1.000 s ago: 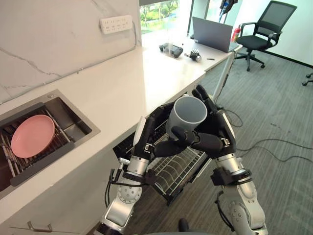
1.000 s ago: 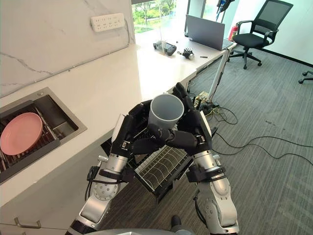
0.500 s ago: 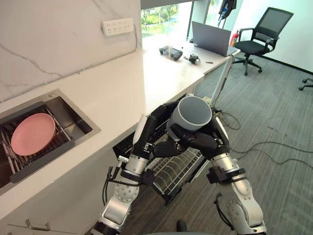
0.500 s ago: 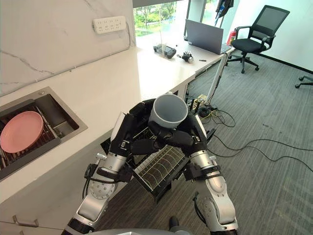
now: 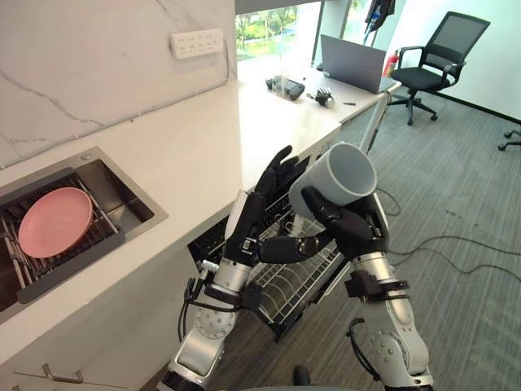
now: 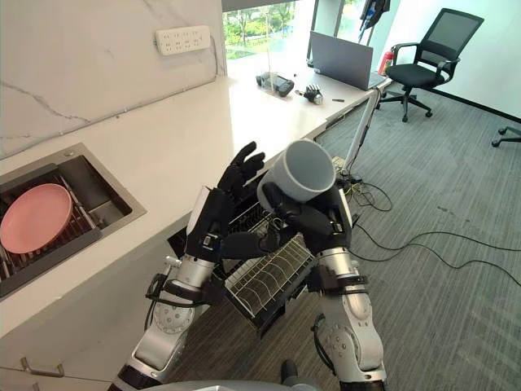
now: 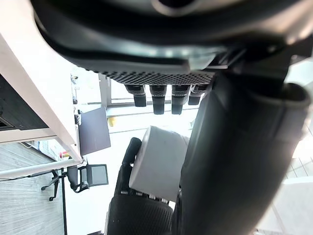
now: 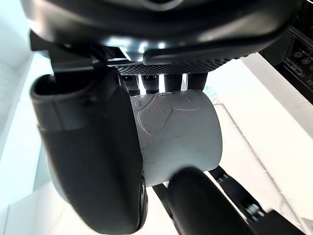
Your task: Walk over to the sink, pick up the cup, carry it to the dishwasher, place the cup inside the dishwasher, then close the dishwasher door
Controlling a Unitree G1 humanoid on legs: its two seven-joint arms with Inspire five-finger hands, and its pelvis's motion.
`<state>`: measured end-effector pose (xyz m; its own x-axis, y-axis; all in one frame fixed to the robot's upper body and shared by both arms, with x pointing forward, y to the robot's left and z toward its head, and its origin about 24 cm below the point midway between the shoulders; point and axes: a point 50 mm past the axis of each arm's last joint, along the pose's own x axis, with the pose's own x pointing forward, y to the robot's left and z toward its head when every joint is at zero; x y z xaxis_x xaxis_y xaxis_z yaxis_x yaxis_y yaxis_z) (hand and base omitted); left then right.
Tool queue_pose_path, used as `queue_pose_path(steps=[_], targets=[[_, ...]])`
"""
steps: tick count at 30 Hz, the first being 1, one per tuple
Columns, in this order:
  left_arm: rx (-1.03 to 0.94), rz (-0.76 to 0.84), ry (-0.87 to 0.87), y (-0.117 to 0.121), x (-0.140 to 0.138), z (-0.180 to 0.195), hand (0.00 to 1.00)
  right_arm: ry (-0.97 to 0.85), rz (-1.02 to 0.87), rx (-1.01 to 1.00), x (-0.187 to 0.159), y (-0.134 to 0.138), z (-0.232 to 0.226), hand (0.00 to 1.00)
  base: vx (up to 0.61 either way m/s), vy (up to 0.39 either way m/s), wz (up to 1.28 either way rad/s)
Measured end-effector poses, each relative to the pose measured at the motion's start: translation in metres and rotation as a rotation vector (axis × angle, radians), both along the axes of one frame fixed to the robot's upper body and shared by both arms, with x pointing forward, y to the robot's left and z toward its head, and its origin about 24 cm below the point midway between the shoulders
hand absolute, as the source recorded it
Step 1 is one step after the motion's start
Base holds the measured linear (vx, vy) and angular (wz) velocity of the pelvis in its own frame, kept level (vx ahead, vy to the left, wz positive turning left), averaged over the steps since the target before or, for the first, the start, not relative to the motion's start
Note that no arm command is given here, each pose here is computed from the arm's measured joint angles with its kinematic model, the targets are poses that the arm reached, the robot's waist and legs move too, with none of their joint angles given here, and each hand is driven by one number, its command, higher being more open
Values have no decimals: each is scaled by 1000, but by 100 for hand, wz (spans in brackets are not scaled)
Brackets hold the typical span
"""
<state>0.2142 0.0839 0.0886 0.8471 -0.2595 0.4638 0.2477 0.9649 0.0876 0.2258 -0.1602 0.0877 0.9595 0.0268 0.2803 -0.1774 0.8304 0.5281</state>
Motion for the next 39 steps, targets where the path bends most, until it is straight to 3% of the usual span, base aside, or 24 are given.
queue_pose_path(steps=[6, 11, 15, 18, 24, 30, 35, 39], targets=[[-126, 170, 83, 33, 0, -11, 100, -11, -115, 140, -4, -17, -2, 0, -1, -1, 4], [-90, 209, 182, 47, -9, -33, 100, 27, -180, 145, -11, -28, -9, 0, -23, -17, 7], [22, 145, 469, 52, -30, -90, 100, 92, -199, 131, -12, -40, -22, 0, 0, 0, 0], [123, 75, 697, 56, -60, -133, 100, 164, -191, 100, -13, -49, -36, 0, -16, -21, 5], [212, 22, 976, 76, -97, -176, 100, 429, -86, -94, -12, -57, -79, 0, -15, -29, 18], [180, 182, 1199, 106, -123, -202, 100, 697, 67, -233, -9, -56, -122, 0, -46, -30, 28], [160, 215, 1247, 112, -126, -205, 100, 833, 91, -368, 3, -68, -140, 0, -59, -15, 49], [153, 241, 1271, 120, -126, -204, 100, 866, 21, -483, 27, -97, -128, 0, -55, -11, 34]])
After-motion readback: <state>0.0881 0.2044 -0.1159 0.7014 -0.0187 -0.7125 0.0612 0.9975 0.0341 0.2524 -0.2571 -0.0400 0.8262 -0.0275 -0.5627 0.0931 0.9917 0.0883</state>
